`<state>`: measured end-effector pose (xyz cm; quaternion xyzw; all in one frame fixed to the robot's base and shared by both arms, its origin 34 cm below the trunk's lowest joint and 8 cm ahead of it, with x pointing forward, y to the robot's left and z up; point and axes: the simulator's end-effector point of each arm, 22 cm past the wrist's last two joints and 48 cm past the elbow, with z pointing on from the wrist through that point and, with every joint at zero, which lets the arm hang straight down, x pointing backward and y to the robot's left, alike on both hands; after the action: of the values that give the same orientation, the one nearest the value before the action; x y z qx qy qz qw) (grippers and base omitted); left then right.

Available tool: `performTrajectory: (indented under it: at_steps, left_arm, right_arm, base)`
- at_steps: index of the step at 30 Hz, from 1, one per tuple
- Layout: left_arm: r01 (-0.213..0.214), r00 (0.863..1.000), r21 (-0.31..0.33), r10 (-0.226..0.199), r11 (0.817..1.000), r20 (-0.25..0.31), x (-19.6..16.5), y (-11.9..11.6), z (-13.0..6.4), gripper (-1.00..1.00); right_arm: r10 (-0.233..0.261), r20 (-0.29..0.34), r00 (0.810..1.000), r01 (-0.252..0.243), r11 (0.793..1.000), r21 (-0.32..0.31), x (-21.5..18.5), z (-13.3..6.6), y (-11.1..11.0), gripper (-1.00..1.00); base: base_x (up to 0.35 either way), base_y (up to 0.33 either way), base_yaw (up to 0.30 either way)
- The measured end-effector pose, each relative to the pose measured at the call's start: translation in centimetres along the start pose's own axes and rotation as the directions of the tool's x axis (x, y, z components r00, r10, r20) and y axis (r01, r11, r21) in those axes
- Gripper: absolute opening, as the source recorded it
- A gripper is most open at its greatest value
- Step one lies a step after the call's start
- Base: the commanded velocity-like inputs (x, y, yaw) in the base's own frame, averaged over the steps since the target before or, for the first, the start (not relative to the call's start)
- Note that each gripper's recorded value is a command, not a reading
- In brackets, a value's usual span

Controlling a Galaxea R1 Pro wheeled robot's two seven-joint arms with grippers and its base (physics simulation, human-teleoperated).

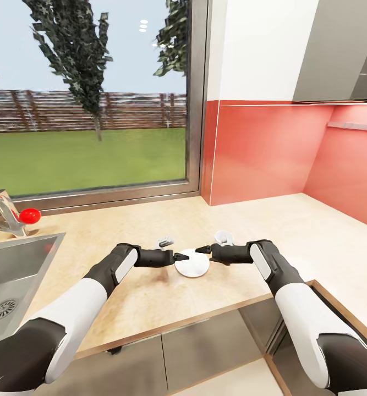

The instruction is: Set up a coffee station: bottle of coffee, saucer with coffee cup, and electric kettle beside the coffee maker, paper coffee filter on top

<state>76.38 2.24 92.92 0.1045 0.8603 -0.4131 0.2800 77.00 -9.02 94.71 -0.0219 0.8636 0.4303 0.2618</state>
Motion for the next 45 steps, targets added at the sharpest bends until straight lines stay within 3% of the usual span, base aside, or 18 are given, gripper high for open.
performTrajectory:
  at_steps: [21,23,27,36,45]
  left_arm:
    - [0.017,1.0,0.0,-0.017,1.0,0.017,-0.5,0.4,-0.4,1.0]
    - [0.039,0.998,0.039,-0.04,0.998,0.043,-1.2,-0.2,-0.8,1.0]
    - [0.043,0.998,0.094,-0.048,0.995,0.051,-1.5,-1.2,-1.0,1.0]
    - [0.042,0.997,0.107,-0.048,0.993,0.052,-1.5,-1.5,-1.1,1.0]
    - [0.045,0.997,0.09,-0.05,0.995,0.054,-1.5,-0.4,-1.6,1.0]
  right_arm:
    - [0.001,0.003,1.0,-0.001,1.0,0.007,-0.1,-0.3,-0.4,1.0]
    - [0.001,0.003,1.0,-0.001,1.0,0.007,-0.1,-0.3,-0.4,1.0]
    - [0.001,0.003,1.0,-0.001,1.0,0.007,-0.1,-0.3,-0.4,1.0]
    - [0.001,0.002,1.0,-0.001,1.0,0.007,-0.1,-0.3,-0.4,1.0]
    - [0.068,-0.032,0.997,-0.068,0.998,-0.002,1.7,0.5,-1.4,1.0]
  base:
    - [0.0,0.0,0.0]
    - [0.0,0.0,0.0]
    - [0.0,0.0,0.0]
    - [0.0,0.0,0.0]
    - [0.0,0.0,0.0]
